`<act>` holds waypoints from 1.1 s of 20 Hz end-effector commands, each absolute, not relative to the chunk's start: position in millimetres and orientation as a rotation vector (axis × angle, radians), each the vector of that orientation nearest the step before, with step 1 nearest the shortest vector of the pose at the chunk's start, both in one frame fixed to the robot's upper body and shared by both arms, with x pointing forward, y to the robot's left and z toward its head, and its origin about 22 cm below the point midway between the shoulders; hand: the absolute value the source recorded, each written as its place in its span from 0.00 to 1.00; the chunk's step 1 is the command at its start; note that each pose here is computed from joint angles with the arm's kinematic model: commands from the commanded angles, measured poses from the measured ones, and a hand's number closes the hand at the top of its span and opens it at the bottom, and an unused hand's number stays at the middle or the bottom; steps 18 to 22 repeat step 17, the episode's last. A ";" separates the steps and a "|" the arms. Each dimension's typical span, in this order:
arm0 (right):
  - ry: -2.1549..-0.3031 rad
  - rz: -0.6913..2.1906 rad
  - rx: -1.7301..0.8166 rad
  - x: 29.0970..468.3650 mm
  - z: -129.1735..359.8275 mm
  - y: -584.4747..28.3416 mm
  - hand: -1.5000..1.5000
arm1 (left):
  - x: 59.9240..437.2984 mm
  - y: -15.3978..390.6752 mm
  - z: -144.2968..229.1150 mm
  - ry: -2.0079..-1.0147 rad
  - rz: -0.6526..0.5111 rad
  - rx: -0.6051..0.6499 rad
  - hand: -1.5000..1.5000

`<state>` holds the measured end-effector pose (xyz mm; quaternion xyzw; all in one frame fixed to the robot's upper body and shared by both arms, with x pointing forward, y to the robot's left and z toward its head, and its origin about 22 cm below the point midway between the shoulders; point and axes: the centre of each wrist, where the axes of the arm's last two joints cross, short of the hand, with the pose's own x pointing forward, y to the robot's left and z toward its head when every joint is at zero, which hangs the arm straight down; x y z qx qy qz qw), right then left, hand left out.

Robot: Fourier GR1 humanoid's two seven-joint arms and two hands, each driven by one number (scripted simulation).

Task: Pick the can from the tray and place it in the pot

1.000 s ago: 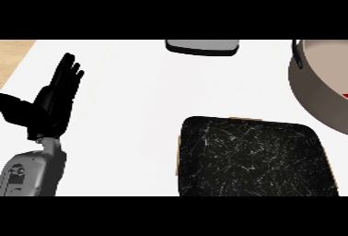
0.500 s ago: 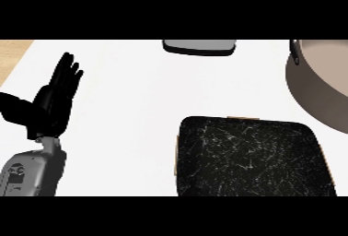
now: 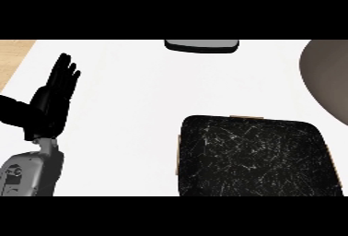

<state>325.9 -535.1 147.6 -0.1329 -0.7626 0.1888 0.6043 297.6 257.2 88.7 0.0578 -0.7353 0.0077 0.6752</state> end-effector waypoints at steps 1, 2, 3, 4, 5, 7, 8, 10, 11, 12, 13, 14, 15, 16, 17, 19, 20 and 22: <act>-1.857 0.376 -0.101 315.6 152.9 -547.6 0.00 | 299.0 263.4 89.0 -1.651 0.025 0.140 0.50; -1.844 0.382 -0.079 310.8 154.3 -552.0 0.00 | 297.8 257.8 92.8 -1.670 0.031 0.130 0.50; -1.836 0.361 -0.086 305.2 152.7 -556.5 0.00 | 293.4 259.1 87.1 -1.654 0.032 0.135 0.50; -1.836 0.348 -0.087 309.1 156.6 -554.3 0.00 | 297.0 258.3 91.1 -1.664 0.035 0.131 0.50; -1.849 0.357 -0.077 308.2 163.1 -556.3 0.00 | 296.0 260.3 89.8 -1.661 0.034 0.137 0.50; -1.825 0.366 -0.072 302.9 163.2 -560.4 0.00 | 298.8 262.3 96.4 -1.664 0.026 0.145 0.50; -1.822 0.367 -0.074 303.5 167.4 -560.7 0.00 | 296.7 261.2 94.2 -1.669 0.019 0.136 0.50; -1.823 0.361 -0.074 302.5 165.3 -561.0 0.00 | 296.7 257.2 86.6 -1.658 0.029 0.141 0.50; -1.829 0.371 -0.064 298.5 177.5 -566.4 0.00 | 295.7 259.6 87.7 -1.654 0.033 0.138 0.50; -1.834 0.363 -0.072 306.5 166.3 -557.5 0.00 | 297.7 251.1 89.5 -1.665 0.022 0.112 0.50; -1.816 0.381 -0.075 301.5 177.6 -563.6 0.00 | 296.9 254.9 87.9 -1.664 0.018 0.128 0.50; -1.821 0.364 -0.096 297.8 179.7 -567.0 0.00 | 294.4 260.1 85.8 -1.655 0.030 0.134 0.50; -1.807 0.377 -0.074 298.4 171.4 -564.7 0.00 | 298.9 261.7 95.1 -1.668 0.030 0.129 0.50; -1.810 0.363 -0.079 302.8 164.9 -559.8 0.00 | 296.9 255.8 89.2 -1.662 0.030 0.116 0.50; -1.809 0.374 -0.087 296.5 180.1 -567.7 0.00 | 295.9 260.0 95.0 -1.669 0.016 0.118 0.50; -1.809 0.374 -0.087 296.5 180.1 -567.7 0.00 | 295.9 260.0 95.0 -1.669 0.016 0.118 0.50; -1.809 0.374 -0.087 296.5 180.1 -567.7 0.00 | 295.9 260.0 95.0 -1.669 0.016 0.118 0.50; -1.809 0.374 -0.087 296.5 180.1 -567.7 0.00 | 295.9 260.0 95.0 -1.669 0.016 0.118 0.50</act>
